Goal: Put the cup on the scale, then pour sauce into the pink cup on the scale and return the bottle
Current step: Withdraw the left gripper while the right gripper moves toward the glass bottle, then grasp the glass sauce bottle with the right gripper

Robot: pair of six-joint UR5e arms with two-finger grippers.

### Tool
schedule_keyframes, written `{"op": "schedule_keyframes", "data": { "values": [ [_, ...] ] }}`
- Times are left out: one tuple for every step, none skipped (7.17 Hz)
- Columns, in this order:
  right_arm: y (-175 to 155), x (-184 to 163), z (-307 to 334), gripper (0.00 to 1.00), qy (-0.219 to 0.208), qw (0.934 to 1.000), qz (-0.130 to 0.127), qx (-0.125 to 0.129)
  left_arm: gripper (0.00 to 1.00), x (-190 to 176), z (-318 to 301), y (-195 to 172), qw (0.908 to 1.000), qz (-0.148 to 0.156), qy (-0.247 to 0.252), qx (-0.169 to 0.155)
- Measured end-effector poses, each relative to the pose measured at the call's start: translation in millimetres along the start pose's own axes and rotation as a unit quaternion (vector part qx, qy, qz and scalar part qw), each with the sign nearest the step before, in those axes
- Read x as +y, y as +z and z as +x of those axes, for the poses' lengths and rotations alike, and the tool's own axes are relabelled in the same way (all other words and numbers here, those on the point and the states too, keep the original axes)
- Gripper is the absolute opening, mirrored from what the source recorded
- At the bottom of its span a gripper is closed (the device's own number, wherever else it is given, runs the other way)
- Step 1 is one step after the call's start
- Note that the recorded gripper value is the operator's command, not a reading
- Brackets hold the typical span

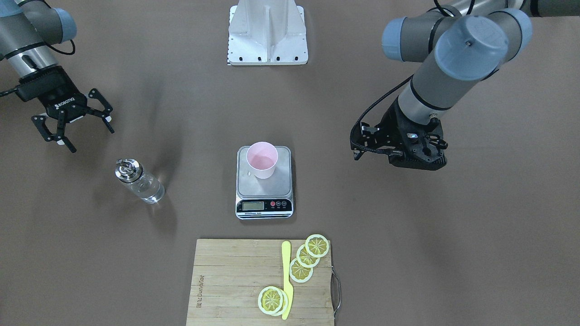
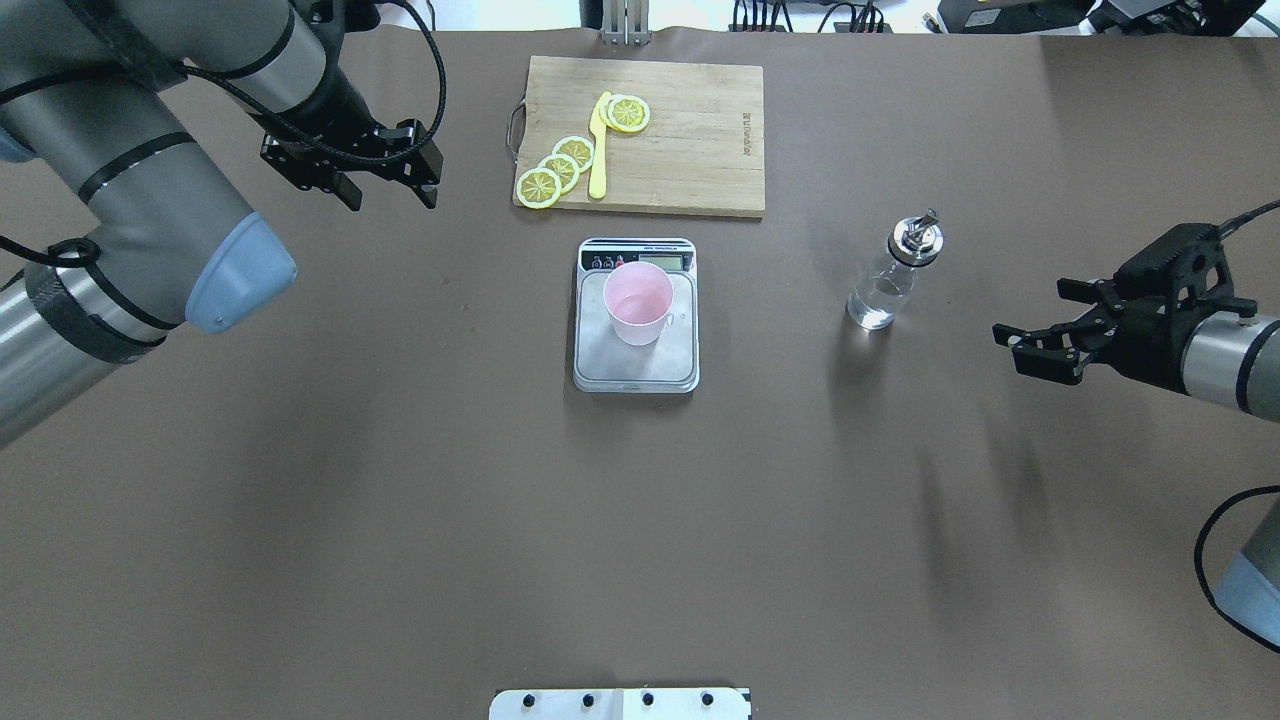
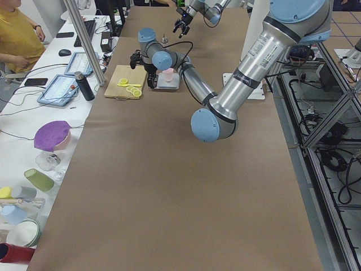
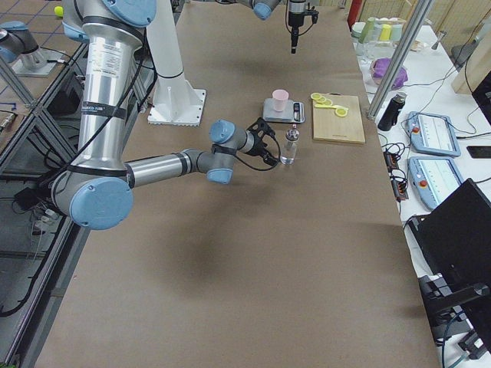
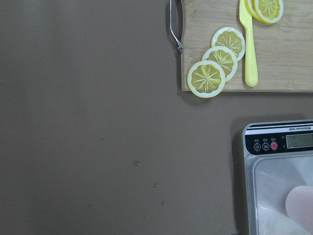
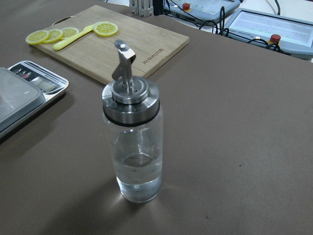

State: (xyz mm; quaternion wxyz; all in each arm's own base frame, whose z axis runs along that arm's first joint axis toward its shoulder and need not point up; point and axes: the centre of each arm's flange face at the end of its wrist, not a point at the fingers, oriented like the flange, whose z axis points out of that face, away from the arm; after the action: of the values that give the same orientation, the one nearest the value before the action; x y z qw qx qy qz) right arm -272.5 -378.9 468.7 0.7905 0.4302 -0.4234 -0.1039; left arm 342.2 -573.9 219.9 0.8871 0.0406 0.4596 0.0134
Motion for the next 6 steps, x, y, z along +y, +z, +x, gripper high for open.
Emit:
{"op": "schedule_keyframes", "data": {
  "values": [
    [6,2,-11,1.00,0.002,1.0000,0.006,0.000,0.83,0,-1,0,1.0000,0.000,-0.001,0.000],
    [12,2,-24,1.00,0.003,0.9999,0.013,0.000,0.83,0,-2,0,1.0000,0.000,-0.001,-0.001],
    [25,2,-37,0.99,0.003,0.9998,0.019,-0.001,0.82,-1,-3,1,1.0000,0.000,-0.002,-0.001],
    [44,2,-47,0.99,0.002,0.9997,0.022,-0.002,0.82,-1,-4,1,1.0000,0.000,-0.003,-0.002],
    [60,1,-52,0.99,0.001,0.9997,0.023,-0.003,0.82,-2,-4,2,1.0000,0.000,-0.003,-0.003],
    [67,0,-54,0.99,-0.002,0.9997,0.023,-0.003,0.82,-2,-4,3,1.0000,0.000,-0.004,-0.004]
  ]
}}
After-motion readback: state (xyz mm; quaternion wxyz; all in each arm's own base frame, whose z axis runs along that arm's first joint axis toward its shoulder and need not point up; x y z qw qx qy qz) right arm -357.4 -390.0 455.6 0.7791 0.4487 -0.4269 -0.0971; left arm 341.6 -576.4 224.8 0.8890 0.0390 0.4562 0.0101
